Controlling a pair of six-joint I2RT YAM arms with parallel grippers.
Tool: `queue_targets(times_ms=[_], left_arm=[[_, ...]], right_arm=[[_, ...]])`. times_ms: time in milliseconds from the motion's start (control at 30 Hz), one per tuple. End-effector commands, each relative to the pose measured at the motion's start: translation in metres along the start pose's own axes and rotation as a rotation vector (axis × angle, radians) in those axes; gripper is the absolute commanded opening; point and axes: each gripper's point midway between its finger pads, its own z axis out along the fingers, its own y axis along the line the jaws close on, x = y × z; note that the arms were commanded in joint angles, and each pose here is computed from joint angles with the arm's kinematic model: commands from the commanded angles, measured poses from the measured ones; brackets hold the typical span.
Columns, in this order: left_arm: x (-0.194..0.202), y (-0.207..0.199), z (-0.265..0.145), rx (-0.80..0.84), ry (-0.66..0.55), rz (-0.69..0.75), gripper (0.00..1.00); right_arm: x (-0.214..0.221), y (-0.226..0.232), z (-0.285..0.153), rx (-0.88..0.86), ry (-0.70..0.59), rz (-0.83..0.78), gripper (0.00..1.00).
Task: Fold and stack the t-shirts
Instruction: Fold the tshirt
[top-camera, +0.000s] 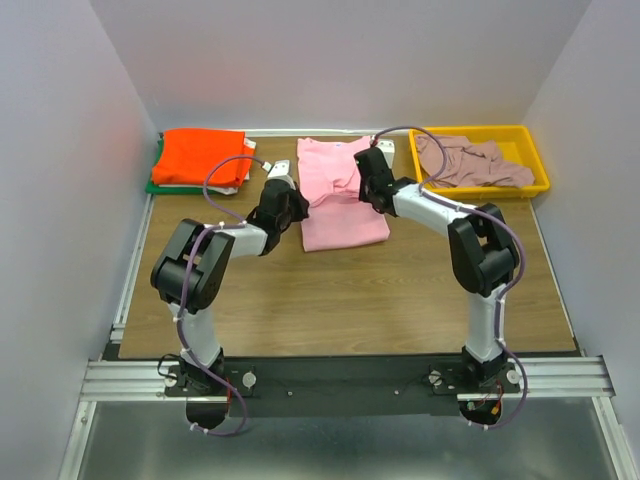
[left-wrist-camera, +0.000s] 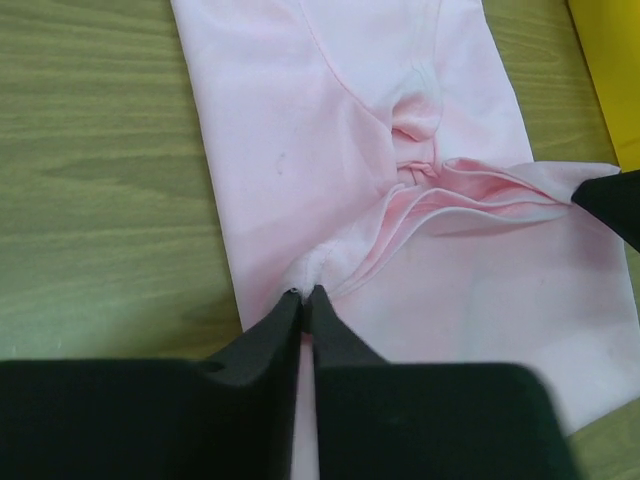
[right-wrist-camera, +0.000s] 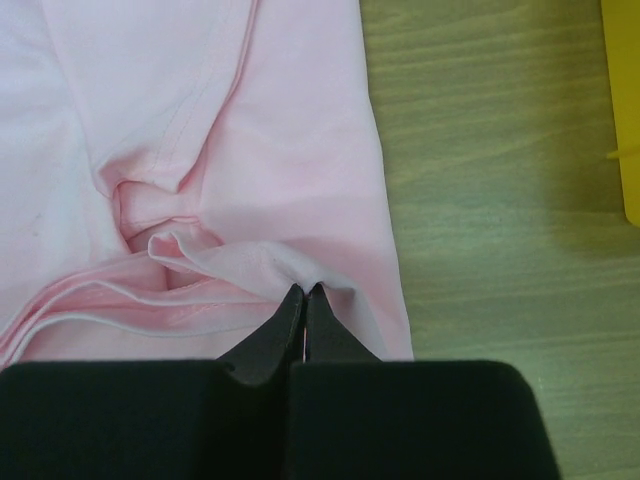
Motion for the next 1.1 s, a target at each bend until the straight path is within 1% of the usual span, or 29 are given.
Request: queue_targets(times_ms=[0,33,67,133,167,233,267,300,367,400,433,500,533,567,600,667,733,767,900,1067], left_arm=[[-0.018,-0.005,0.016,0.075,-0.019,0.026,0.36],[-0.022,-0.005,0.017,0.072,-0.027,0.028,0.48],[-0.035,-0.007,0.017,0.07,-0.052,0.037,0.62],[-0.046,-0.008,0.014,0.054,-0.068,0.052,0.69],[-0.059,-0.014,0.009,0.062,-0.091,0.062,0.72],[-0.066,-0.01,0.003,0.026,-0.102,0.068,0.73],[-0.069,-0.01,-0.004,0.023,-0.108,0.068,0.73],[-0.07,-0.008,-0.008,0.013,-0.111,0.067,0.73],[-0.064,-0.007,-0.016,0.011,-0.102,0.064,0.73],[-0.054,-0.003,-0.023,0.004,-0.083,0.059,0.73],[-0.05,0.0,-0.026,-0.003,-0.076,0.057,0.73],[-0.032,0.005,-0.036,-0.01,-0.044,0.06,0.72],[-0.026,0.006,-0.039,-0.012,-0.037,0.055,0.71],[-0.023,0.005,-0.043,-0.009,-0.033,0.053,0.7],[-0.01,0.008,-0.048,-0.011,-0.008,0.051,0.7],[0.005,0.007,-0.055,-0.002,0.017,0.049,0.69],[0.013,0.005,-0.058,0.003,0.029,0.043,0.68],[0.017,0.005,-0.06,0.003,0.036,0.041,0.68],[0.035,0.005,-0.067,0.002,0.071,0.032,0.69],[0.045,0.002,-0.072,0.001,0.084,0.027,0.68]], right_arm=[[-0.013,0.007,0.014,-0.024,-0.019,-0.005,0.14],[-0.017,0.008,0.014,-0.029,-0.026,-0.008,0.28],[-0.027,0.011,0.011,-0.037,-0.046,-0.012,0.58],[-0.044,0.012,0.001,-0.047,-0.079,-0.011,0.76],[-0.049,0.012,-0.003,-0.05,-0.091,-0.012,0.79],[-0.064,0.01,-0.019,-0.066,-0.122,-0.008,0.82],[-0.067,0.01,-0.025,-0.077,-0.127,-0.007,0.83],[-0.059,0.007,-0.029,-0.082,-0.112,-0.016,0.83],[-0.059,0.007,-0.043,-0.119,-0.109,-0.01,0.83],[-0.054,0.006,-0.047,-0.129,-0.099,-0.008,0.83],[-0.036,0.003,-0.046,-0.131,-0.061,-0.009,0.83],[-0.026,0.003,-0.054,-0.165,-0.035,0.005,0.83],[-0.009,-0.003,-0.053,-0.162,0.0,0.001,0.82],[-0.002,-0.005,-0.053,-0.16,0.015,0.005,0.81],[0.004,-0.008,-0.054,-0.159,0.028,0.019,0.8],[0.024,-0.018,-0.049,-0.155,0.079,0.026,0.73],[0.036,-0.024,-0.045,-0.156,0.114,0.042,0.67],[0.049,-0.028,-0.044,-0.151,0.142,0.041,0.66],[0.067,-0.035,-0.04,-0.146,0.182,0.049,0.62],[0.084,-0.042,-0.038,-0.131,0.214,0.054,0.58]])
